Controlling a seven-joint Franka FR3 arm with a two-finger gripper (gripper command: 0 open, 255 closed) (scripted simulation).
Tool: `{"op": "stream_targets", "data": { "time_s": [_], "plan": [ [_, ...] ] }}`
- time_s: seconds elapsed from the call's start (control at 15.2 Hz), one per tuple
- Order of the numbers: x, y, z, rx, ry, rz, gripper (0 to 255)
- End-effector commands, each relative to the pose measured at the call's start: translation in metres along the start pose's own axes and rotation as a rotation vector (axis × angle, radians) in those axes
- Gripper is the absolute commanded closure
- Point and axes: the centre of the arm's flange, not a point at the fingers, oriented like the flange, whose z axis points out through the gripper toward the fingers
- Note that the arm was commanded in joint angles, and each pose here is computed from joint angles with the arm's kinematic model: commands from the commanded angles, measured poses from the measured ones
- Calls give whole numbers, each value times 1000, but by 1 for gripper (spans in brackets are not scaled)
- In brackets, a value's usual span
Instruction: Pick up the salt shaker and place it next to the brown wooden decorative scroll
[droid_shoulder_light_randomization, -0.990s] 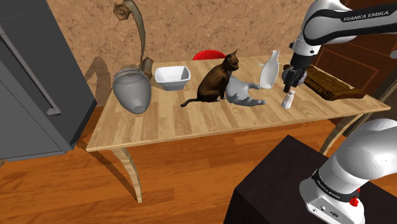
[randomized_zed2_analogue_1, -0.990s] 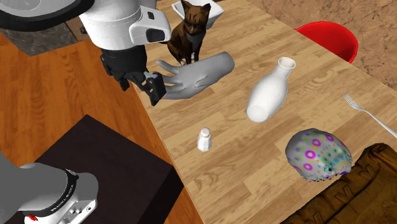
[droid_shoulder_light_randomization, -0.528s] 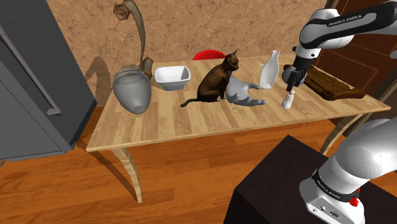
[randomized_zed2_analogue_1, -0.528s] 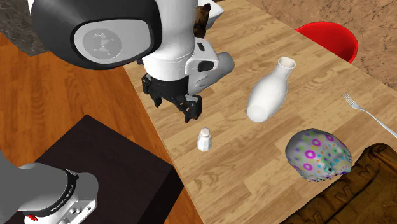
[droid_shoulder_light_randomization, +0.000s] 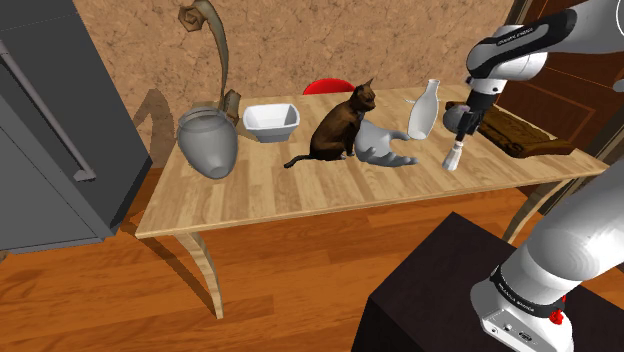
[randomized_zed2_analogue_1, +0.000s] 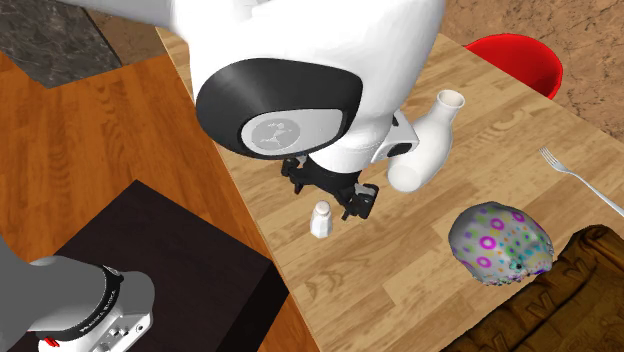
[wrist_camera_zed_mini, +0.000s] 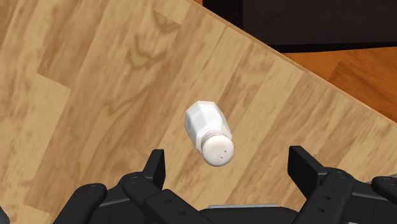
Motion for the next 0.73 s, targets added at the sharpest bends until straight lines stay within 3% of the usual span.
{"op": "stream_targets", "data": {
  "time_s": [0.0, 0.4, 0.66],
  "plan": [
    [1, 6, 10, 0, 1, 0, 0],
    [2, 6, 45, 0, 1, 0, 0],
    [2, 6, 45, 0, 1, 0, 0]
  ]
}}
